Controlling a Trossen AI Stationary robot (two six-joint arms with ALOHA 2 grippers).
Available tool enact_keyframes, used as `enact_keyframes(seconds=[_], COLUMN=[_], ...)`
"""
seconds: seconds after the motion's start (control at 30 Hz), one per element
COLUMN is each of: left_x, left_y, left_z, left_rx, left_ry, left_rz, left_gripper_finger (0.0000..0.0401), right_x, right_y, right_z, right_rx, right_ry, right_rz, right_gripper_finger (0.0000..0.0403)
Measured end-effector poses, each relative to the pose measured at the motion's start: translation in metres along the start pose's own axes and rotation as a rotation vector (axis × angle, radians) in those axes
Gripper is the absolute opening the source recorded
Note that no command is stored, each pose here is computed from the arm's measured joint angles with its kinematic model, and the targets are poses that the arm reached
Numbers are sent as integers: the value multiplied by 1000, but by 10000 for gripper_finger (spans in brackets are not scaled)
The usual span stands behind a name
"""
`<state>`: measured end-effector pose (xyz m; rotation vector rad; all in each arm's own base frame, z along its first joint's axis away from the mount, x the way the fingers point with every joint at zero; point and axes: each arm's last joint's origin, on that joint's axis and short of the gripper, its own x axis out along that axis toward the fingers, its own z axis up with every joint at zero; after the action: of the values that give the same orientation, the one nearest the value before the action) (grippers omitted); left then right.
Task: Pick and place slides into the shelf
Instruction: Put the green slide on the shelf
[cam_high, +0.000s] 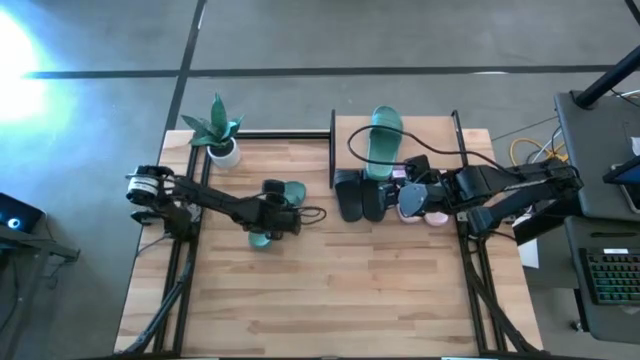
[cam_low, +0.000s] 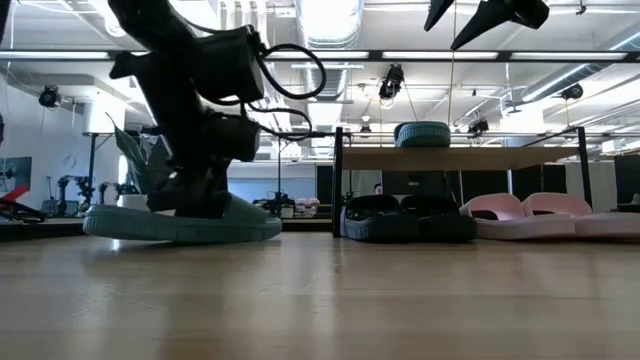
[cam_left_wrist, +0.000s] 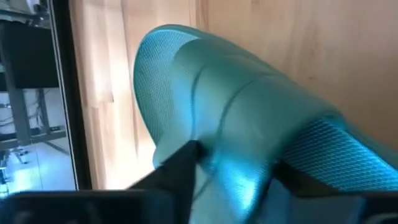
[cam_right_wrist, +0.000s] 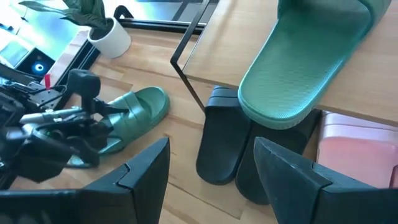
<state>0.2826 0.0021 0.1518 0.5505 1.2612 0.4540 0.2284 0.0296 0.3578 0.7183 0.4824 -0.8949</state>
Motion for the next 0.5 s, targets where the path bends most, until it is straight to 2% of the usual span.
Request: enact_keyframes(seconds=[0.1, 0.17, 0.3, 0.5], left_x=[3, 2, -18, -86], left_y=[6, 11, 26, 79], left_z=[1, 2, 9, 30], left_rx=[-9, -18, -17, -220], left_ry=[10, 14, 27, -85], left_rz=[-17, -40, -54, -34], left_gripper_finger=[38, 11, 3, 1], right_x=[0, 0, -5, -33], right_y=[0, 0, 0, -8], right_z=[0, 0, 4, 23], right_rx=[0, -5, -8, -10], right_ry=[2, 8, 2, -109], right_rz=[1, 2, 18, 76], right_gripper_finger=[224, 224, 224, 224])
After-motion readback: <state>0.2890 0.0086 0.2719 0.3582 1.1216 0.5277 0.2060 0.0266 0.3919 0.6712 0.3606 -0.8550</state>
